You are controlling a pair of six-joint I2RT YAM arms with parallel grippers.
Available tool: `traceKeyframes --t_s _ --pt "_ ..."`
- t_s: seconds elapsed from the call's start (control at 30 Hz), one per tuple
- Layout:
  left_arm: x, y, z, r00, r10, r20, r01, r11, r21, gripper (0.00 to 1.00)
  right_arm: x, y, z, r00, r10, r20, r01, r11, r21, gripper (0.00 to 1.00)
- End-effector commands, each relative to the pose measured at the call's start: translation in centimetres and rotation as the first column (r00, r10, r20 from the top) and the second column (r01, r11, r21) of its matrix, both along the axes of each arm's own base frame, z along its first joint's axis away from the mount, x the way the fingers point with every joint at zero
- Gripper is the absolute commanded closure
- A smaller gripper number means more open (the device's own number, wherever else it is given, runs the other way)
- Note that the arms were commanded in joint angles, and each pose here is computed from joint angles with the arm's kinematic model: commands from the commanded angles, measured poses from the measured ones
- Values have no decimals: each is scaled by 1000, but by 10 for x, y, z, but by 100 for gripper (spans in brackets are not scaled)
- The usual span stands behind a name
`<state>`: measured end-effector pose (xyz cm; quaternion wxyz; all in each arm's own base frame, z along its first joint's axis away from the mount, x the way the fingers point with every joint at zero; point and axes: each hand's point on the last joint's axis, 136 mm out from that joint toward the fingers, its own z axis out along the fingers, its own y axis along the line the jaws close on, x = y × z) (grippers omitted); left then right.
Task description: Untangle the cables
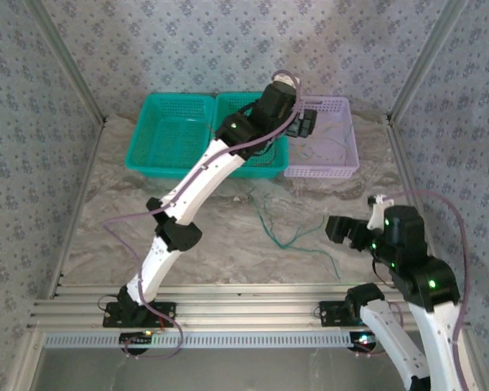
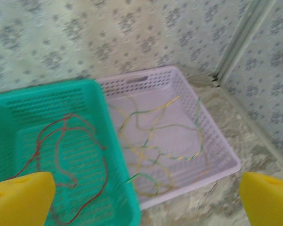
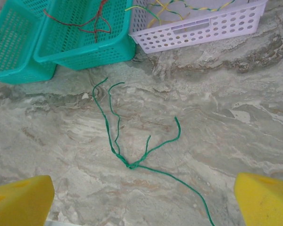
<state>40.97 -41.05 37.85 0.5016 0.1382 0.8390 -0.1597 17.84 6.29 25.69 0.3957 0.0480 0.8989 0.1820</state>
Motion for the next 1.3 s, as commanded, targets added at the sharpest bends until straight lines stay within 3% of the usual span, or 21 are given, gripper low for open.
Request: traceKeyframes --t_s 0.0,0.17,0.47,0.73,1.27 --pt "-21 45 -8 995 78 -67 -70 991 117 0 32 6 -2 1000 -21 -1 21 1000 3 1" --pt "-53 74 -24 994 69 -84 -66 997 38 0 39 19 -37 993 3 -118 -8 999 -44 1" --pt "-111 113 -108 960 75 -271 -80 997 -9 0 17 72 -118 952 111 -284 -168 969 -184 4" --pt "-145 149 -173 920 123 -372 -143 989 -29 0 27 112 -157 932 137 -337 -188 975 -122 7" --pt "-177 183 -222 880 170 -444 -214 976 -49 0 61 107 -214 900 -28 -435 -52 984 -171 15"
